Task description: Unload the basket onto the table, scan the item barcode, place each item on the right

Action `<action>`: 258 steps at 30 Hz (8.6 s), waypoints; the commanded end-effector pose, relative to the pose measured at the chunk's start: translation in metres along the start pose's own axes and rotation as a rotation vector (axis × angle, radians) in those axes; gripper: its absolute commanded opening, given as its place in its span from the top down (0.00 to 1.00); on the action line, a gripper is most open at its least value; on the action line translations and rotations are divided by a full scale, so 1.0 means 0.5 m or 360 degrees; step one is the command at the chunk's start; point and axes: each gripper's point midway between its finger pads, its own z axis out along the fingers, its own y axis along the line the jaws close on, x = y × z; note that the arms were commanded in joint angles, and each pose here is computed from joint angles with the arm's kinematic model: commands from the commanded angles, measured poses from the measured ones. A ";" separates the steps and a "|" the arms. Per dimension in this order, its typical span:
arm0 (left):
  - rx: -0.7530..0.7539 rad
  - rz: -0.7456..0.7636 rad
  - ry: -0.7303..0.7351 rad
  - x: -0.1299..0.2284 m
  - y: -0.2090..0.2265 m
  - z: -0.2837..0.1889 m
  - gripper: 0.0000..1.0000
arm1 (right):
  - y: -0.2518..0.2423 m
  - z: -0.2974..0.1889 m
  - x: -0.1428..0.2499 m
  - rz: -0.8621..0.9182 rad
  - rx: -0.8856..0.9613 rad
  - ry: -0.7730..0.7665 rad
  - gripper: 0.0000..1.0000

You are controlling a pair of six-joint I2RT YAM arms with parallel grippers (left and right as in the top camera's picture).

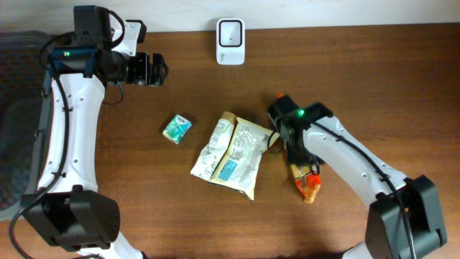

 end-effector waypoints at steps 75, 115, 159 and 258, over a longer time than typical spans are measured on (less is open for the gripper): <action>0.0000 0.0029 -0.0013 -0.004 0.000 -0.004 0.01 | -0.087 0.123 0.027 0.0229 -0.0327 0.0870 0.96; 0.0000 0.0029 -0.0013 -0.004 0.000 -0.004 0.01 | -0.047 0.101 -0.243 0.0726 -0.0979 0.0349 0.41; 0.0000 0.0029 -0.0013 -0.004 0.000 -0.004 0.01 | -0.071 -0.001 -0.154 -0.0080 -0.0919 0.0035 0.96; 0.0000 0.0029 -0.0013 -0.004 0.000 -0.004 0.01 | 0.298 -0.505 -0.714 -0.0912 0.0344 -0.2373 0.96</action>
